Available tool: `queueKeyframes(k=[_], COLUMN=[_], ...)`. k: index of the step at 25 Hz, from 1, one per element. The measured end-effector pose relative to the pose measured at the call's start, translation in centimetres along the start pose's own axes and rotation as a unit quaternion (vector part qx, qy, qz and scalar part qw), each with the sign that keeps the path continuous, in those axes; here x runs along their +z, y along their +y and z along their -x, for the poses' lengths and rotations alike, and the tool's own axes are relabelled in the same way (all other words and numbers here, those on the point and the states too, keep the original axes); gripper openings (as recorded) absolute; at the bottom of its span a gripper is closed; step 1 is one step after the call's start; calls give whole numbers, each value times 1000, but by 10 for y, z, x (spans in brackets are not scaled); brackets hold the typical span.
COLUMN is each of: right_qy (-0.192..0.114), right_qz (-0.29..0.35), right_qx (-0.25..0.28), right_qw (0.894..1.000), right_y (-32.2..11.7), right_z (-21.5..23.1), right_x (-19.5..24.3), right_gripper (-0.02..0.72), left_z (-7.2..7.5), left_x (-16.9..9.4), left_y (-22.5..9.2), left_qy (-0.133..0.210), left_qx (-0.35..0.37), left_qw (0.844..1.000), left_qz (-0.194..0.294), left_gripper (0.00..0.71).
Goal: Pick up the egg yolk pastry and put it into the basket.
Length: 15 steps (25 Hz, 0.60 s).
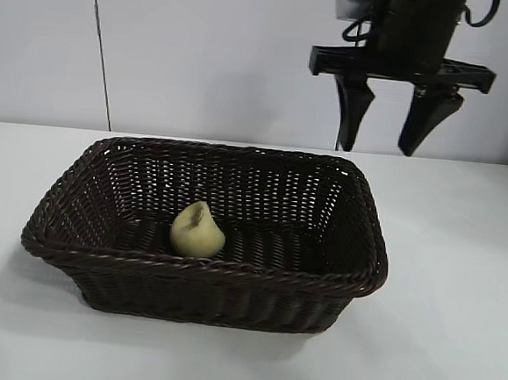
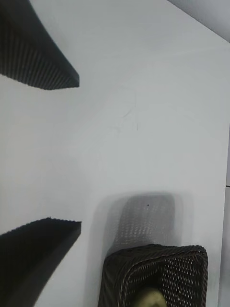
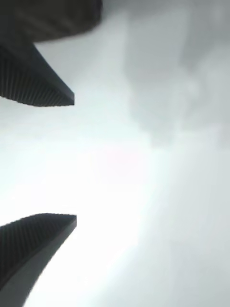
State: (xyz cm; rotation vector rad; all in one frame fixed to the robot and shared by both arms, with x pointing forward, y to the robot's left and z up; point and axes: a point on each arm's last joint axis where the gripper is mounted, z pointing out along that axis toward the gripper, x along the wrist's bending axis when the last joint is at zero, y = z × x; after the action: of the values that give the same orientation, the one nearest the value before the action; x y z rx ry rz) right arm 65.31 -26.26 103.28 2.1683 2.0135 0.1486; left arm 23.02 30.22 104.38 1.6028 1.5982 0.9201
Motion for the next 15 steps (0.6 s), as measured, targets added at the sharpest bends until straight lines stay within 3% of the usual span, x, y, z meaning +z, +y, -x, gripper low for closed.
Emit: queueKeyframes(k=[7, 15], right_qy=[-19, -11], right_qz=[-2, -38], right_qx=[41, 13], right_qw=[999, 999], right_y=[5, -26], right_z=[50, 50], right_x=[3, 4], right_gripper=[466, 466], left_z=[0, 0], left_x=[0, 0], left_y=[0, 0], left_qy=[0, 0], left_qx=[0, 0], left_qw=[1000, 1000], left_qz=[0, 0], left_gripper=[541, 541])
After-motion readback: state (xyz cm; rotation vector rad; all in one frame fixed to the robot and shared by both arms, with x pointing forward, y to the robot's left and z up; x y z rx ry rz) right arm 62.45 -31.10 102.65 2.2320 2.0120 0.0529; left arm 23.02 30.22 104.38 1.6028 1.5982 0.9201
